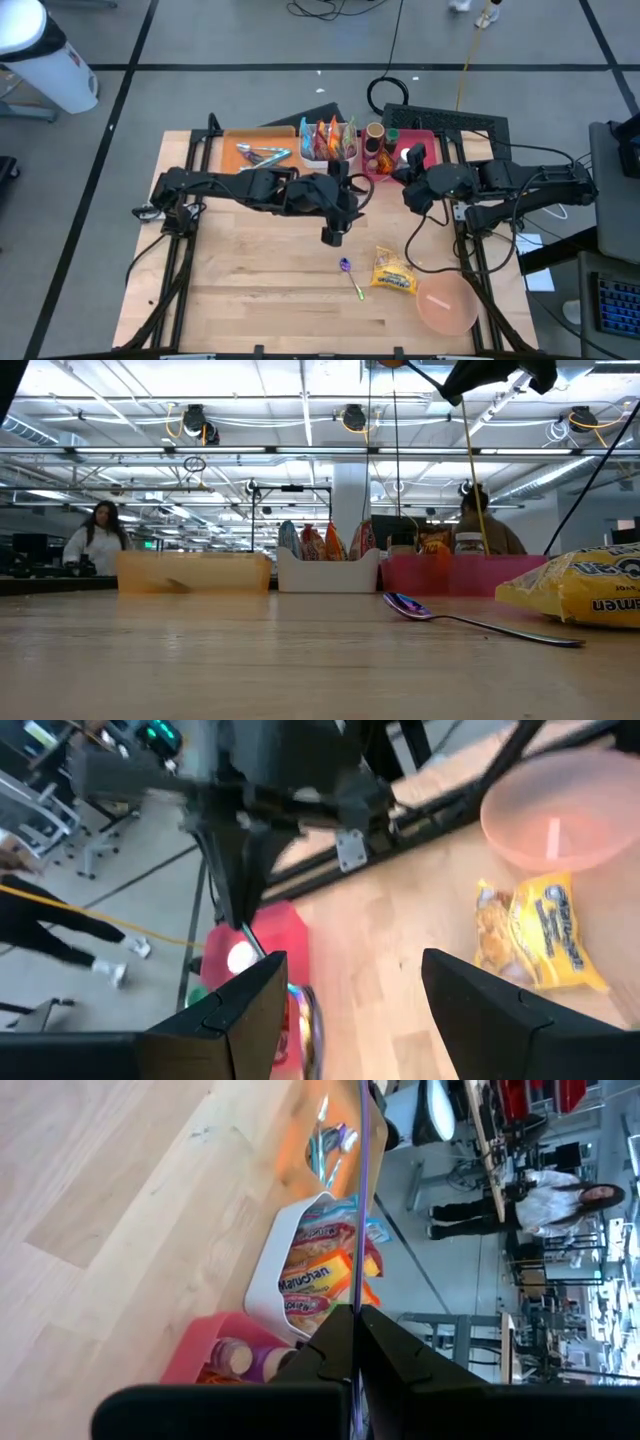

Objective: Pick & Place Food Item
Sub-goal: Put the left violet and green spoon into the orange bin

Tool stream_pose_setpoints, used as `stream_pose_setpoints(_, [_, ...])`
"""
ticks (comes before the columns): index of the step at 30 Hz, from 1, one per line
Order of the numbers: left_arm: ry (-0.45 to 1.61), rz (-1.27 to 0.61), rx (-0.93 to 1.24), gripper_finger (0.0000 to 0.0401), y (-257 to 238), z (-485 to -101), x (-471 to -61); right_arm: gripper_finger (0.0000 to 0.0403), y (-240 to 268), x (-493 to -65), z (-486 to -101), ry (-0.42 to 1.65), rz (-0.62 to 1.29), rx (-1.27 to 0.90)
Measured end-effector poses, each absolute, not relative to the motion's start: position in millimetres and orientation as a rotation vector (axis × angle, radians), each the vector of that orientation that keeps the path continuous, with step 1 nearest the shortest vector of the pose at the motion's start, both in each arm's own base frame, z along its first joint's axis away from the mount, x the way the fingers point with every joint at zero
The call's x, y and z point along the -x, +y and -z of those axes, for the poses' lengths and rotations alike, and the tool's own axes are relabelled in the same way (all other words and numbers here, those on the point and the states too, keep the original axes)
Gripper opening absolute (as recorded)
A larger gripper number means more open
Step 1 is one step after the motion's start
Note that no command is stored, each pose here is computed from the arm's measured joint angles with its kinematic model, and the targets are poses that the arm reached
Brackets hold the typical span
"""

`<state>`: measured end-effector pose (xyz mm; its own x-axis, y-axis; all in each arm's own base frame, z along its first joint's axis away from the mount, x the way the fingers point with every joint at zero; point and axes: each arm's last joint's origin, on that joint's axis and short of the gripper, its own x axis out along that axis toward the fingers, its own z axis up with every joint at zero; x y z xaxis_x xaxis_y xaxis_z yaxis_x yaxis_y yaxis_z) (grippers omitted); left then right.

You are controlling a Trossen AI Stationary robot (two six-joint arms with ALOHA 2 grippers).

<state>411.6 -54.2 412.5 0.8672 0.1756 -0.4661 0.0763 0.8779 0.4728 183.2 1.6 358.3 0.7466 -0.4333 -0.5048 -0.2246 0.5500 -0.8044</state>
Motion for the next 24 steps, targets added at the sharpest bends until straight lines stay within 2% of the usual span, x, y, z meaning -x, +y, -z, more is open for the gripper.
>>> stream_pose_setpoints(12, [0.576, -0.138, -0.459, 0.0241, -33, -406, -416, 0.0, 5, -185, -361, 0.717, 0.129, 1.034])
stream_pose_setpoints(24, [0.588, -0.142, -0.461, 0.0241, -29, -405, -415, 0.0, 3, -184, -361, 0.732, 0.165, 1.035])
